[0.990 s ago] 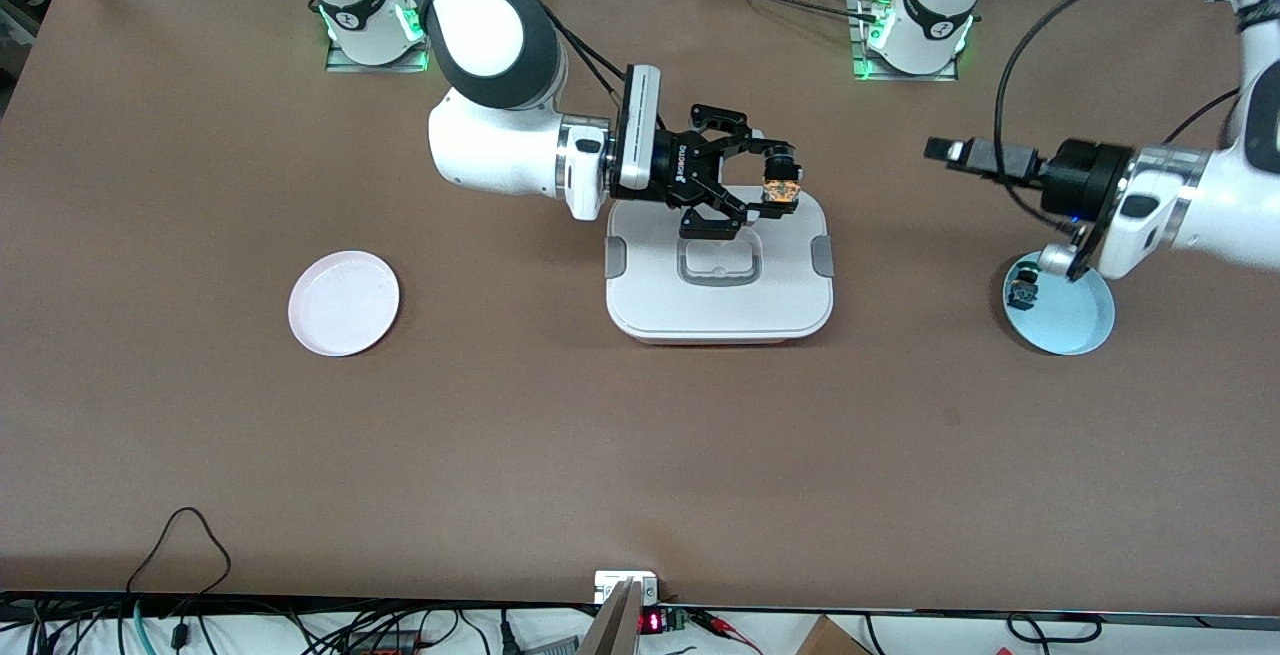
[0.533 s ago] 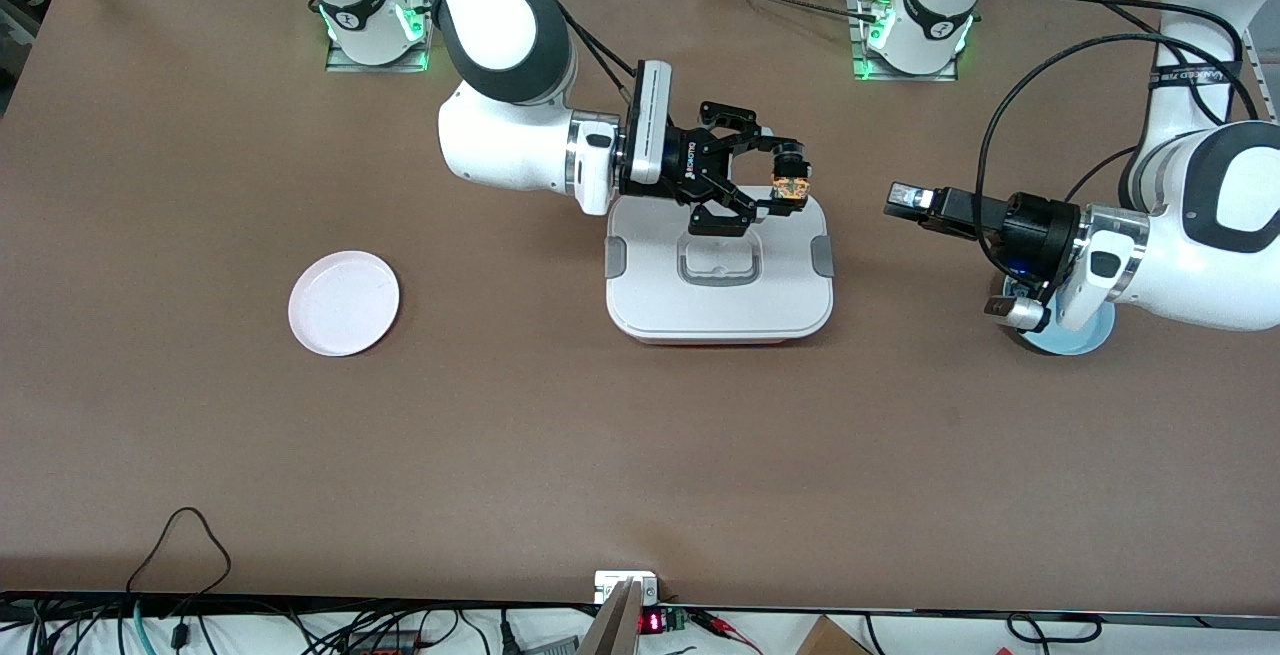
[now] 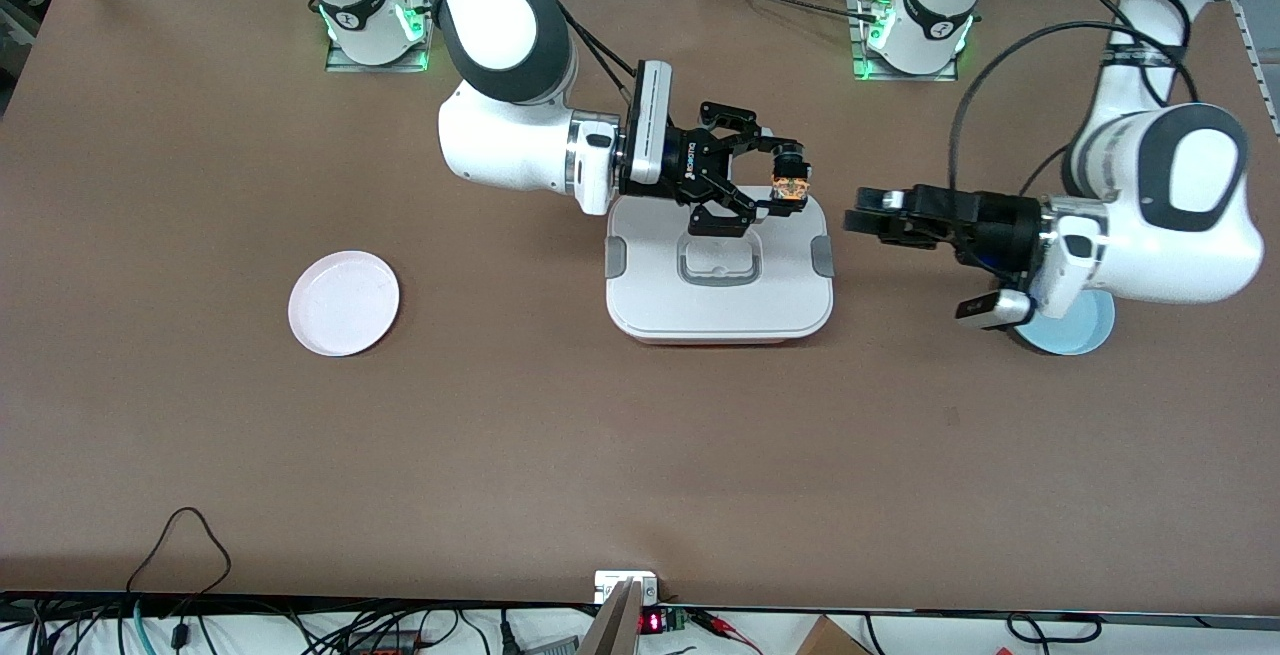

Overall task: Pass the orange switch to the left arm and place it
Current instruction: 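Hold the switch with the right gripper while the left gripper grasps it, then open the right gripper and withdraw while the left gripper carries the switch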

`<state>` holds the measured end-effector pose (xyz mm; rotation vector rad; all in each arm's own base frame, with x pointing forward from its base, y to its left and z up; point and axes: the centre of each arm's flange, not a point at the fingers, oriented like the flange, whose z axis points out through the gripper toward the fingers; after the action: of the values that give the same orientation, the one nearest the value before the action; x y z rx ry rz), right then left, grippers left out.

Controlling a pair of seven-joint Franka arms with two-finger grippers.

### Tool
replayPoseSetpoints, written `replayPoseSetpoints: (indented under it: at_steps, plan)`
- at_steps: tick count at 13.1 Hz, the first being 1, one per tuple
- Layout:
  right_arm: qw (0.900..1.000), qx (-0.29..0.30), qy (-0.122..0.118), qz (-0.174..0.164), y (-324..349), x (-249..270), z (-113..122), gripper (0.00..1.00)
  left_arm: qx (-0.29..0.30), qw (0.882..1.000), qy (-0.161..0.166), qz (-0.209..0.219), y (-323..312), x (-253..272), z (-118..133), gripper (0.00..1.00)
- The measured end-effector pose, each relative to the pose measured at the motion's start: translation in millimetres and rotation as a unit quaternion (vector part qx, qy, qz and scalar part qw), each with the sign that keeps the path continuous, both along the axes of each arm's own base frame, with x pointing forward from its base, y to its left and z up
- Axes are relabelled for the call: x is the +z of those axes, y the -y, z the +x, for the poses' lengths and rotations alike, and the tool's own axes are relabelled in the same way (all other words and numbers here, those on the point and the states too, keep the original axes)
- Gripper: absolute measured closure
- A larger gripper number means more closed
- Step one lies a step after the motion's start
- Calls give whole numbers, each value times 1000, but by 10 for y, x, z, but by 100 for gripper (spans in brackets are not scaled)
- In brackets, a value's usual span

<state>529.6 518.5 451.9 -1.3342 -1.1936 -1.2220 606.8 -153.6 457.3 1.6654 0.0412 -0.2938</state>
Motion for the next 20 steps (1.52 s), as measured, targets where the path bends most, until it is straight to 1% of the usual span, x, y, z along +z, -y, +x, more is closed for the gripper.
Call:
replayPoseSetpoints:
  at_steps: [4, 5, 6, 7, 8, 9, 10, 11, 12, 15, 20]
  plan:
    - [1000, 0, 0, -1, -2, -6, -1, 28, 1, 1000, 21, -5, 171, 42, -116, 1]
    - [1000, 0, 1, -1, -3, -6, -1, 28, -4, 1000, 27, -7, 216, 31, -157, 7]
    - [1000, 0, 1, -1, -3, -7, -2, 28, -9, 999, 34, -10, 269, 21, -192, 19]
    - [1000, 0, 1, -1, -3, -8, -2, 28, -16, 999, 41, -13, 341, 14, -229, 26]
    - [1000, 0, 1, -1, -4, -8, -2, 28, -23, 999, 45, -16, 411, 8, -264, 26]
    - [1000, 0, 1, -1, -4, -9, -2, 28, -27, 998, 48, -17, 452, 3, -285, 34]
    - [1000, 0, 2, -1, -3, -9, -2, 28, -28, 998, 50, -18, 460, -2, -290, 45]
    - [1000, -1, 1, 1, -4, 0, 0, 28, -26, 998, 51, -18, 437, -14, -287, 58]
    - [1000, -1, -1, 4, -20, 9, -10, 28, -28, 998, 55, -24, 407, -20, -292, 66]
    - [1000, 1, 0, 5, -88, 17, -48, 28, -34, 997, 54, -34, 338, -36, -314, 66]
    - [1000, 2, -2, 7, -120, 6, -36, 28, -33, 997, 54, -35, 302, -47, -312, 66]
